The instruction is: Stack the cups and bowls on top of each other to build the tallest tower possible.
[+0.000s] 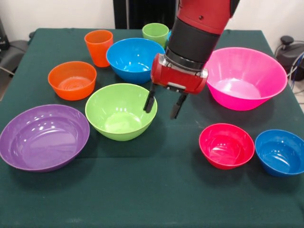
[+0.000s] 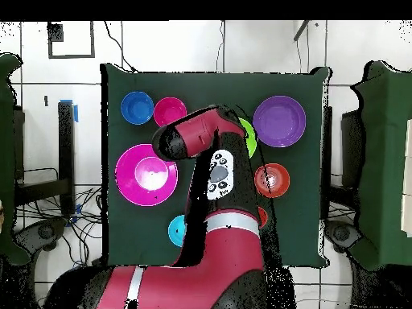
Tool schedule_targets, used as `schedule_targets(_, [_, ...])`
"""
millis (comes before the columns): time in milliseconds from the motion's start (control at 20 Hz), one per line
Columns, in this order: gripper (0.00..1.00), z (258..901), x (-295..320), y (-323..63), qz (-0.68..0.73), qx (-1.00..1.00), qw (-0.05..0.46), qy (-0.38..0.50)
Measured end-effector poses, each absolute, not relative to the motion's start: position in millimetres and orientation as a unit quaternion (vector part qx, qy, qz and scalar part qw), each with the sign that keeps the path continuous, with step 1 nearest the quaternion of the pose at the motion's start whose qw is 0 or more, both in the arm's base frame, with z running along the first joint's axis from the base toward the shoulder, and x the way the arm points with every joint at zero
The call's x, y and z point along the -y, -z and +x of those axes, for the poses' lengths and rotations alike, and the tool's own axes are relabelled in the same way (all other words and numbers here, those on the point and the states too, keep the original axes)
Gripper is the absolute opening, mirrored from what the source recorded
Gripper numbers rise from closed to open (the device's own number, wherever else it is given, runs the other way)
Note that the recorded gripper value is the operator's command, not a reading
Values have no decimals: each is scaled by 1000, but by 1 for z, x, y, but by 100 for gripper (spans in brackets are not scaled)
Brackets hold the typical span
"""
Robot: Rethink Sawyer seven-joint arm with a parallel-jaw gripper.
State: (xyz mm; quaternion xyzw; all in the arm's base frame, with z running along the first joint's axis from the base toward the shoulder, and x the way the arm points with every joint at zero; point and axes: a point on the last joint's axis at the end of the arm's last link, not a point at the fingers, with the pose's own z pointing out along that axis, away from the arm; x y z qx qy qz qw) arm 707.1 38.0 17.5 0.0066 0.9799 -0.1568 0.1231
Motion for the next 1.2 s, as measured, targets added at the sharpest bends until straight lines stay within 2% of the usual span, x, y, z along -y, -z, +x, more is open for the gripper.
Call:
schedule_targets(350, [100,712,-29,-6,8,-980,123,159])
schedule_targets(400, [0,713,-27,-4,10,-980,123,158])
schedule_targets(1200, [0,730,-15,10,81,-988,104,86])
